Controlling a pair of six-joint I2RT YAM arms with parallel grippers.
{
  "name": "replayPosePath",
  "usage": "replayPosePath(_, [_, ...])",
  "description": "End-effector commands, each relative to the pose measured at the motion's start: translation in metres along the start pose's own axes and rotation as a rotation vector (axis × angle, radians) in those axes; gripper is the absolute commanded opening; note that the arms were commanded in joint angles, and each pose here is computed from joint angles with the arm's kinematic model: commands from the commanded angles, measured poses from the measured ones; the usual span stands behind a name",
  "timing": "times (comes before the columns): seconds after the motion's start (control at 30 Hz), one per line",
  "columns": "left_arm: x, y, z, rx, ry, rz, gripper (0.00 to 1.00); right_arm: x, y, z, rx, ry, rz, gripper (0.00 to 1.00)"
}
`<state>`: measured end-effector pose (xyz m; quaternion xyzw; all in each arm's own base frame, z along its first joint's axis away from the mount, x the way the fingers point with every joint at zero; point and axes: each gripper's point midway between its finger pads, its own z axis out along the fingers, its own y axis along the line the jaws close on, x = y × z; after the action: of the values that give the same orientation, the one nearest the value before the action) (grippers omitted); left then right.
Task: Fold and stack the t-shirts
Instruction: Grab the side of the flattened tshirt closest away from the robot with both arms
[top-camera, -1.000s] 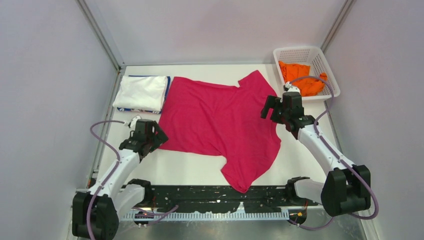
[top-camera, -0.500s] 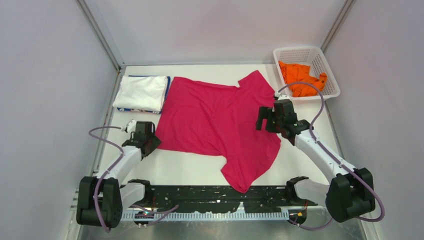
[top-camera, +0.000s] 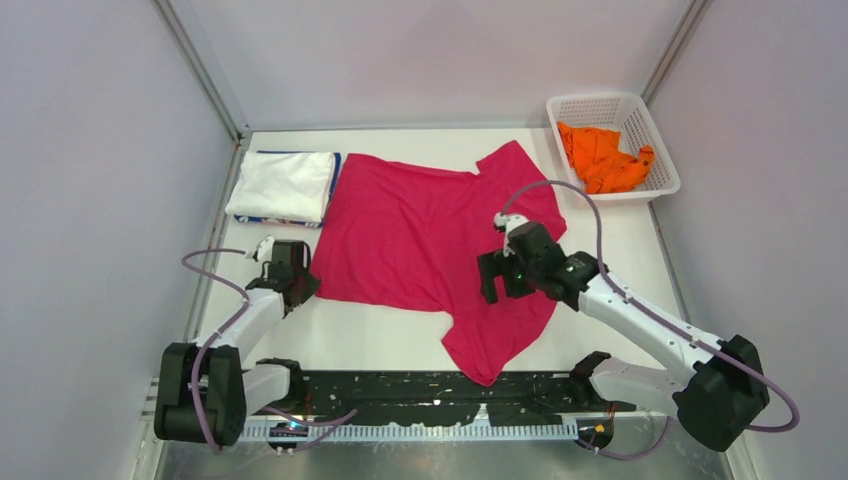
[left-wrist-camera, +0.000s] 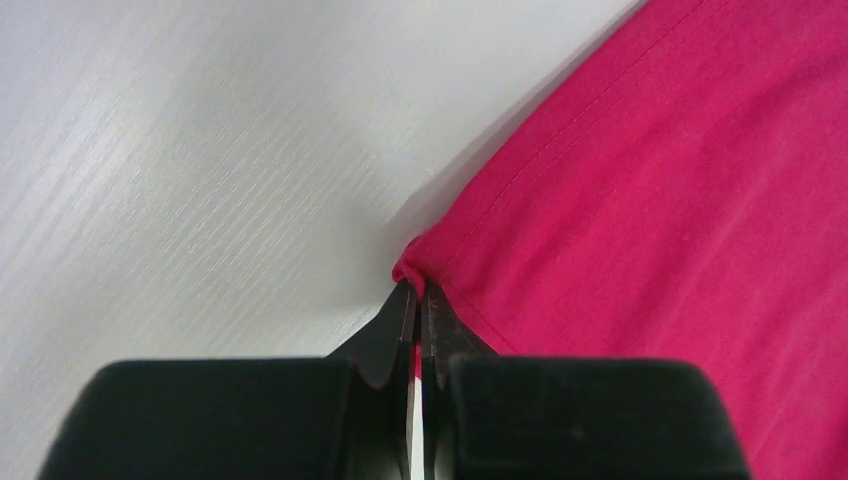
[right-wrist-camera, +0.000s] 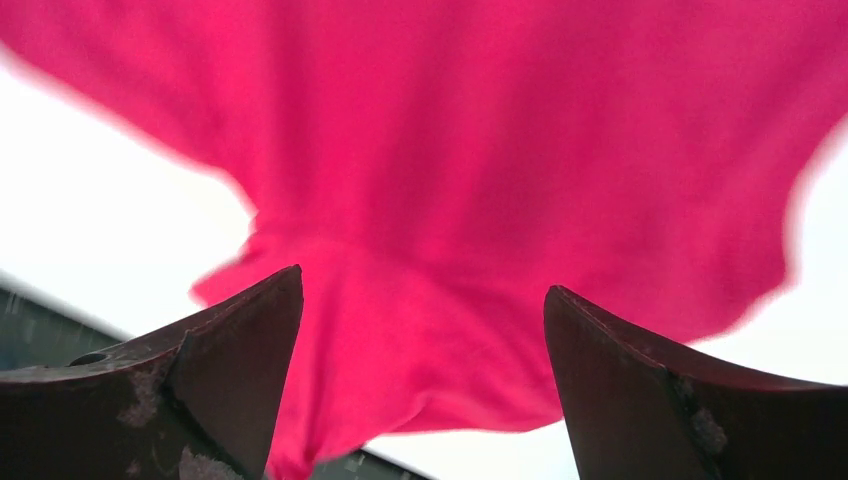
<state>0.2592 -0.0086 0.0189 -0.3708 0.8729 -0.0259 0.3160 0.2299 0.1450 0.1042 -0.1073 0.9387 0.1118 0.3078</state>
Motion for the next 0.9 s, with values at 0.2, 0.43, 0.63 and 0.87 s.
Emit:
replayPosePath(0.2, [0.0, 0.01, -0.008, 0.01, -0.033, 0.017, 0.0, 0.111, 0.108, -0.047, -0.366, 0.307, -0.455, 0.87])
replayPosePath(0.43, [0.001, 0.01, -0.011, 0.02, -0.035, 0.009, 0.0, 0.15, 0.128, -0.046, -0.365, 0.388, -0.604, 0.76])
replayPosePath(0.63, [0.002, 0.009, -0.012, 0.016, -0.023, 0.011, 0.0, 0.166, 0.125, -0.014, -0.255, 0.434, -0.607, 0.66])
replayPosePath(0.87, [0.006, 0.012, -0.014, 0.016, -0.012, -0.001, 0.0, 0.173, 0.093, 0.005, -0.056, 0.465, -0.61, 0.48])
